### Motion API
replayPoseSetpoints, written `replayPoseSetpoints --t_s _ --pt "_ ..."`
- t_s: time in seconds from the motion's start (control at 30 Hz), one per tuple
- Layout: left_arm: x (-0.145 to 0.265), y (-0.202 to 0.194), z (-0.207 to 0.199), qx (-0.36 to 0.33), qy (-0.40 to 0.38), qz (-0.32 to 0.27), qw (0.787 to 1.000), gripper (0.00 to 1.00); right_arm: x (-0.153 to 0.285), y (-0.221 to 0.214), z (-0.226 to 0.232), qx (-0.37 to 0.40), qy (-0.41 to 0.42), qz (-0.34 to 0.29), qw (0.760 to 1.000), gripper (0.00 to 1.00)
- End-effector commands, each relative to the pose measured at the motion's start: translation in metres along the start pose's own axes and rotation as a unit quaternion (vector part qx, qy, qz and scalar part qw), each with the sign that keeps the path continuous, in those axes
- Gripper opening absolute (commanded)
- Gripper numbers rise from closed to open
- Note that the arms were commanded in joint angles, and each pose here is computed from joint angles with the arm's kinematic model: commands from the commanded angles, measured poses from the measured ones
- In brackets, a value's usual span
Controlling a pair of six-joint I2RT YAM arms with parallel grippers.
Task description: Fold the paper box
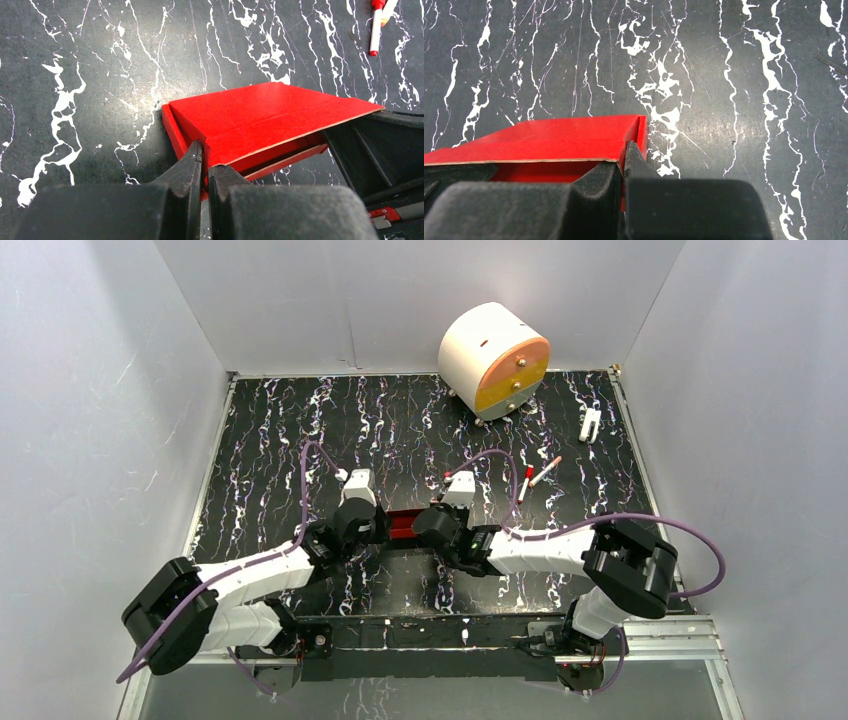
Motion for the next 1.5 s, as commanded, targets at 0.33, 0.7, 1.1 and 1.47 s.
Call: replayPoseSetpoints --t_s 0.33,0.7,1.1,1.47 --pt "0.008 -0.050 0.007 -0.060 0.029 0.008 0.998 0.00 0.029 -0.012 -0.011 0.015 0.072 0.060 0.995 0.34" --pt "0.005 -0.055 0.013 -0.074 0.059 -0.015 0.995 0.00 0.068 0.022 -0.026 -0.001 0.149 0.042 0.988 0.58" --pt "0.002 -0.053 0.008 -0.094 0.057 -0.025 0.994 0.00 0.065 0.049 -0.008 0.013 0.127 0.027 0.991 0.64" --pt "0.003 -0.057 0.005 -0.125 0.050 -0.024 0.991 0.00 0.046 0.005 -0.004 0.078 0.145 0.109 0.980 0.51"
Point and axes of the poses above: each gripper's point midway between its finger pads, its own x axis back along the fingers, its own z axis along the line the jaws close on, y = z × x, the point moved 8 cm from there along x, back along the fingers, and after that the axes turned 5 degrees about -x, right-handed, at the moved point
